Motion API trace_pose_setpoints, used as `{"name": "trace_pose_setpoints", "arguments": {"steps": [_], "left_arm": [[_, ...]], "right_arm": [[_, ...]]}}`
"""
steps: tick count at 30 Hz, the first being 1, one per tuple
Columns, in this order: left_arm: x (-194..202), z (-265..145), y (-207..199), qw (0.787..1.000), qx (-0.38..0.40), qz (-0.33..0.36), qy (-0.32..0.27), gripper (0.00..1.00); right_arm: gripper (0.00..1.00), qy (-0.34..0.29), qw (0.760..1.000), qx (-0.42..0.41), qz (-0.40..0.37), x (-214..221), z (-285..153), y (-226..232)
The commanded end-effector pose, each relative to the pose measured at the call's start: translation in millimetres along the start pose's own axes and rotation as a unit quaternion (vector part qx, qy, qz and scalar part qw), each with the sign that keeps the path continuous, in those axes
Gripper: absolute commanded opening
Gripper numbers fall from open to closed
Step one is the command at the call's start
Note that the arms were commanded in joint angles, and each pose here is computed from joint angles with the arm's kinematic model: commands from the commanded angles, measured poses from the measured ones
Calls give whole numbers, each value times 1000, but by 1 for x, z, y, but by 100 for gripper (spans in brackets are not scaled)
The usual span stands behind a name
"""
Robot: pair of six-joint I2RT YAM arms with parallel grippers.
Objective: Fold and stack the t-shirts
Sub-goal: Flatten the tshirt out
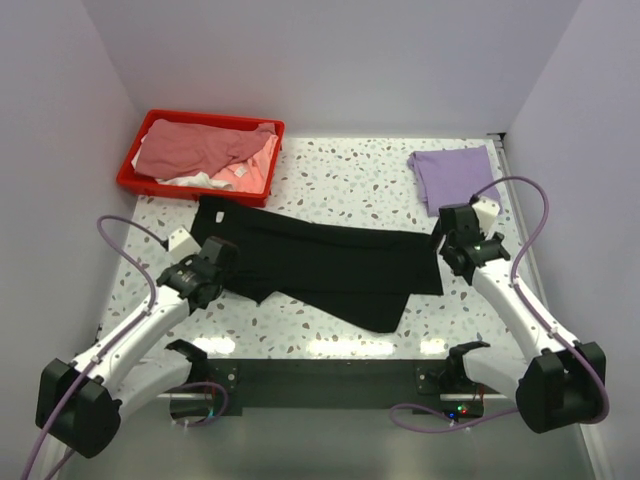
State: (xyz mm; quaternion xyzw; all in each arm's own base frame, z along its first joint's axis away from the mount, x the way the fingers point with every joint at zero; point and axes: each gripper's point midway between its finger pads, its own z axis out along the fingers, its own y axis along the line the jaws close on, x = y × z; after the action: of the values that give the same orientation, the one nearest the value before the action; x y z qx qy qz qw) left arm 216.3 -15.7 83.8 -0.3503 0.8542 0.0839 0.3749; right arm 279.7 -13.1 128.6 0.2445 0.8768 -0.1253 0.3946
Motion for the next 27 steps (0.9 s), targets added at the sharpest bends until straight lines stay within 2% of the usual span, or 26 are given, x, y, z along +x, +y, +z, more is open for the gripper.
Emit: {"name": "trace_pose_setpoints", "arguments": {"steps": [1, 6, 12, 18, 19, 22, 27], "left_arm": [[-24, 9, -13, 998, 9, -26, -54, 0], [-25, 10, -11, 998, 4, -20, -58, 0], [-21, 9, -16, 996, 44, -42, -60, 0], [-16, 11, -19, 997, 43, -31, -49, 0], [-15, 12, -19, 998, 41, -28, -46, 0], [-14, 13, -19, 998, 38, -25, -44, 0], [-15, 13, -22, 998, 43, -27, -45, 0]], "right_arm": [[99, 60, 998, 11, 11, 33, 2, -11], [99, 126, 990, 60, -5, 64, 2, -29], [98, 187, 982, 35, 17, 101, 9, -18], [85, 202, 978, 41, 16, 112, 17, -15], [76, 203, 978, 38, 17, 113, 18, -14], [66, 204, 978, 38, 20, 117, 21, -14], [61, 213, 976, 34, 15, 124, 26, -10]]}}
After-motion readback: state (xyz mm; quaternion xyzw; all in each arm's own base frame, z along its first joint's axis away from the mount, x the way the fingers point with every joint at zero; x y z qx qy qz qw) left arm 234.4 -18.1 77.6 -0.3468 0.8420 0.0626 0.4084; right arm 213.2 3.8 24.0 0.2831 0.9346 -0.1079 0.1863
